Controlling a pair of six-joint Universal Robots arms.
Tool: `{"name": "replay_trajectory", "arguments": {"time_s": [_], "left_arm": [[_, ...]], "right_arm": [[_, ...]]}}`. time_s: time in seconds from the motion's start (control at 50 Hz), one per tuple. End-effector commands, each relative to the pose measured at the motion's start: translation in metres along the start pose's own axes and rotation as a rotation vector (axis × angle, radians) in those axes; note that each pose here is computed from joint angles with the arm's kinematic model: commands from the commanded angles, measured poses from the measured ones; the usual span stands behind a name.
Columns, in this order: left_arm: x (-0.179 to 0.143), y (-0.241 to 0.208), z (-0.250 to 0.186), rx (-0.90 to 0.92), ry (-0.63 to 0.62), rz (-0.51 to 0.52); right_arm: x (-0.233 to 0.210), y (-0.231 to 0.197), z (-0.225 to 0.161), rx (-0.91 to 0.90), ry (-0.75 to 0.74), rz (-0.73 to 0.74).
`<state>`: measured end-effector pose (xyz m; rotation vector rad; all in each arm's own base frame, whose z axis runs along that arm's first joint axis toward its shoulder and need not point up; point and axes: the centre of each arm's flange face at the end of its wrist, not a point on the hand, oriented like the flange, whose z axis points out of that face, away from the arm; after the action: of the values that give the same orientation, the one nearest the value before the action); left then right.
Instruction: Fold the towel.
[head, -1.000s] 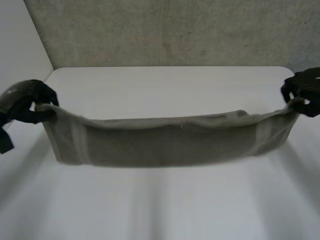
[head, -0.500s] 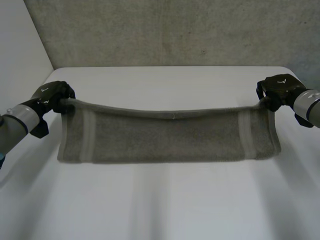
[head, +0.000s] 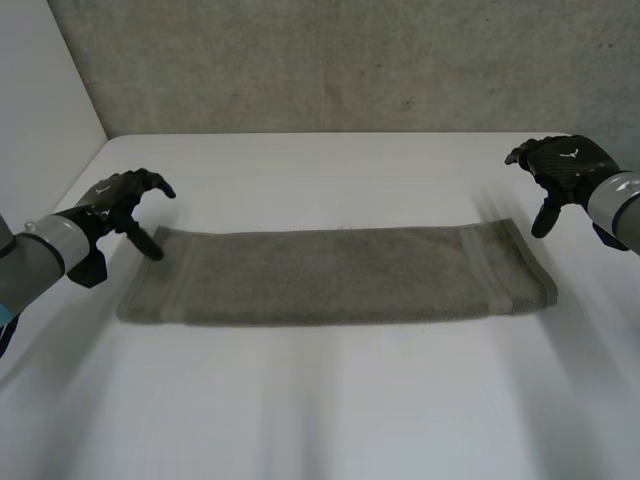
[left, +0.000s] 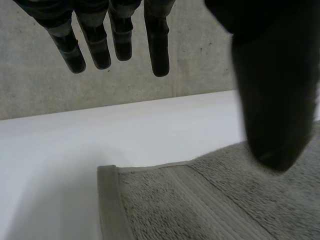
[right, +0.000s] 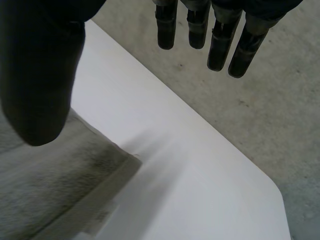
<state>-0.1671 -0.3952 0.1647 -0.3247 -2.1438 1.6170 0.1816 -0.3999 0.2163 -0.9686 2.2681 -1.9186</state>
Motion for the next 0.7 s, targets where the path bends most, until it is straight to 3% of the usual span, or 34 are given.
{"name": "replay_trajectory", "arguments": {"time_s": [0.02, 0.12, 0.16, 0.32, 0.44, 0.7], "left_arm": [[0.012, 0.000, -0.024, -0.016, 0.005, 0.002], [0.025, 0.005, -0.034, -0.006, 0.022, 0.081], [0.029, 0.010, -0.040, 0.007, 0.027, 0.165], [0.044, 0.027, -0.043, 0.003, 0.065, 0.373], [0.038, 0.051, -0.034, -0.040, 0.063, 0.500], [0.032, 0.067, -0.025, -0.070, 0.066, 0.544]], "right_arm": [[-0.025, -0.002, -0.040, -0.002, -0.114, -0.002], [-0.044, 0.016, -0.057, -0.047, -0.182, -0.042], [-0.048, 0.032, -0.064, -0.095, -0.198, -0.084], [-0.043, 0.060, -0.067, -0.121, -0.154, -0.120], [-0.035, 0.072, -0.063, -0.123, -0.123, -0.116], [-0.038, 0.088, -0.053, -0.125, -0.121, -0.121]]}}
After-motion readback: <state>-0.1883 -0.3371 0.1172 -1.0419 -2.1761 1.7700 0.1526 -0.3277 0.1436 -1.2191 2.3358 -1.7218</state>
